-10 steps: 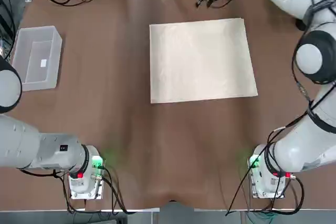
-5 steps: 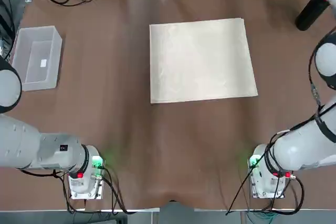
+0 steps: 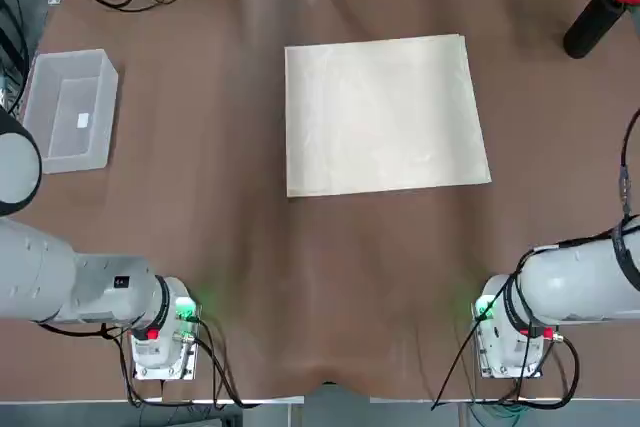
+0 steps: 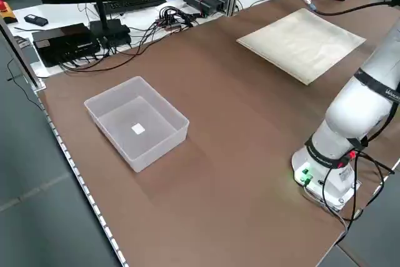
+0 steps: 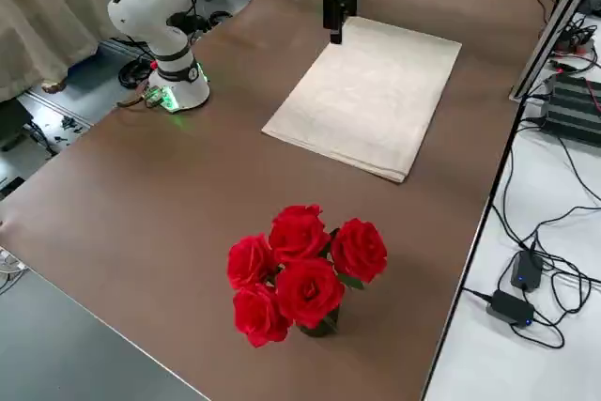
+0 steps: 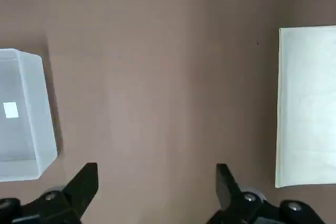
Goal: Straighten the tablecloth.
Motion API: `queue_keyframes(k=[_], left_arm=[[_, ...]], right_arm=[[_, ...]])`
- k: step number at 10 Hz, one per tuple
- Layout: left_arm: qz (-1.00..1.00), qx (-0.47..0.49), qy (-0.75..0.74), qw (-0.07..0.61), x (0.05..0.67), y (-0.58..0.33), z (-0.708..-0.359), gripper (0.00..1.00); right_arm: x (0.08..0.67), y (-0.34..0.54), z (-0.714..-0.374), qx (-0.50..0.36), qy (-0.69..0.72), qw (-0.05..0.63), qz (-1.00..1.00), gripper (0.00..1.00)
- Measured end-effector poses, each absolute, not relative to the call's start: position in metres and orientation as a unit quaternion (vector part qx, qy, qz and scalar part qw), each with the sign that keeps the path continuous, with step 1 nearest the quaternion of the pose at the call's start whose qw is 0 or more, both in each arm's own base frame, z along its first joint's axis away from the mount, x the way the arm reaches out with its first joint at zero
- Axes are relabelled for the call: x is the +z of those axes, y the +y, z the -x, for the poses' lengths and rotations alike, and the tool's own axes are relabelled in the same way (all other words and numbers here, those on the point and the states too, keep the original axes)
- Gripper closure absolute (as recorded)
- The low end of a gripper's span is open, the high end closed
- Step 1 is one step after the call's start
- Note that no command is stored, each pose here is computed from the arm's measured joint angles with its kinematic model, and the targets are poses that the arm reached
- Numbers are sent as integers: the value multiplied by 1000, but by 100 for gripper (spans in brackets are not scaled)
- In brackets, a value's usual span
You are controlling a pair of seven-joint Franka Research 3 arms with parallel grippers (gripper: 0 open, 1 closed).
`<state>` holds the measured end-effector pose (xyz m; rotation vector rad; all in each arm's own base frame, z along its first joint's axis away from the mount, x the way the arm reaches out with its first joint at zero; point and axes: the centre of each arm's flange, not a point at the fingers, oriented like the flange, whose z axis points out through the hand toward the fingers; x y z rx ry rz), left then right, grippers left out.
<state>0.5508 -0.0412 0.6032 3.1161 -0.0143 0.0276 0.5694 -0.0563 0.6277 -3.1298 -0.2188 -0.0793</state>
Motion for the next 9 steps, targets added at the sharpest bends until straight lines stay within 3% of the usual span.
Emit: queue_keyframes(k=[2, 9], left_arm=[[-1000, 9, -5, 13, 603, -41, -551, 1], [-1000, 9, -4, 13, 603, -41, -551, 1]], right_arm=[[638, -54, -563, -23, -76, -36, 996, 0], [632, -79, -561, -19, -44, -3, 999, 0]])
